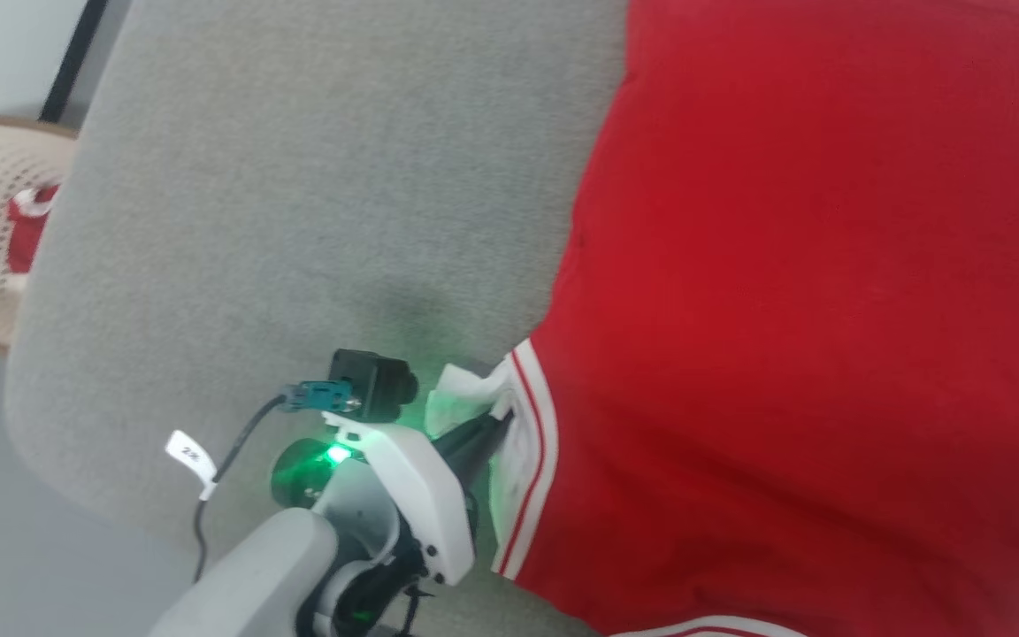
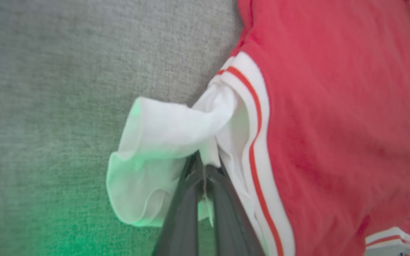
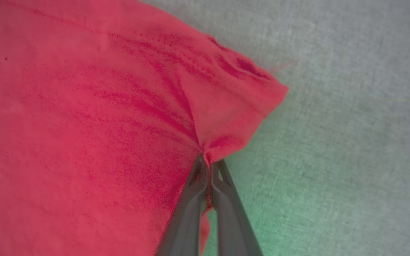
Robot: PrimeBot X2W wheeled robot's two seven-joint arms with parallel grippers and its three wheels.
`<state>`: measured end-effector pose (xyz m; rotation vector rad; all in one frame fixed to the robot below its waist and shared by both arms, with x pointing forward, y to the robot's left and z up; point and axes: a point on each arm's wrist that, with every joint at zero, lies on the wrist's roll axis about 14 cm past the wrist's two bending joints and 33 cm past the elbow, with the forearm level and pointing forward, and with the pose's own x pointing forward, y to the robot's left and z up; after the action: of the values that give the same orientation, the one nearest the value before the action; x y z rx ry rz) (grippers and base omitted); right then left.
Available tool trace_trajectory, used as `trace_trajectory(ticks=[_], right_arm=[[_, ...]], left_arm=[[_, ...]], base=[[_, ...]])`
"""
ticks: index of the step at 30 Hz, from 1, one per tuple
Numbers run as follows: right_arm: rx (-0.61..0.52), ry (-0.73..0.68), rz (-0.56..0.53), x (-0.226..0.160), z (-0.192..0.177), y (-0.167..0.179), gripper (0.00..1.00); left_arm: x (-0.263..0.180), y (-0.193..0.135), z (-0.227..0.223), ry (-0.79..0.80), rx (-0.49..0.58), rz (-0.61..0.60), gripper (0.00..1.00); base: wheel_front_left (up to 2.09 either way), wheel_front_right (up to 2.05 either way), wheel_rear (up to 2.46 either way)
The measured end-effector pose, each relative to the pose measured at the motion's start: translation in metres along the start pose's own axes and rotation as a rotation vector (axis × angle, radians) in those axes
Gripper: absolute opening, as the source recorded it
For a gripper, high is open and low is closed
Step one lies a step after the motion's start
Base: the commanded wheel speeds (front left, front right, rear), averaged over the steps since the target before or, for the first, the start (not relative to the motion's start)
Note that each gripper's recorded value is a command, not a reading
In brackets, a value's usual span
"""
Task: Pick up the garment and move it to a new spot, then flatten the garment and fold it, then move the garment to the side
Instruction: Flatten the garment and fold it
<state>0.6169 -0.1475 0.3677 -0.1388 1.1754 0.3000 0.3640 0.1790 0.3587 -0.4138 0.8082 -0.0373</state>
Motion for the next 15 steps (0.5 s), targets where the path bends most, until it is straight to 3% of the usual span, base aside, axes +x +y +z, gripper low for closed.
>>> trace_trajectory(ticks=[8, 15], right_arm=[[-0.08, -0.002, 0.027, -0.033, -0.038, -0.002, 0.0], [-0.129, 0.011, 0.071, -0.065, -0.097, 0.0, 0.0]], left_arm=[[0.004, 0.001, 0.013, -0.011, 0.056, -0.005, 0.0], [0.009, -0.005, 0.026, -0.014, 0.103, -0.022, 0.0]], base=[[0.0, 0.0, 0.0], [0.0, 0.0, 0.0]])
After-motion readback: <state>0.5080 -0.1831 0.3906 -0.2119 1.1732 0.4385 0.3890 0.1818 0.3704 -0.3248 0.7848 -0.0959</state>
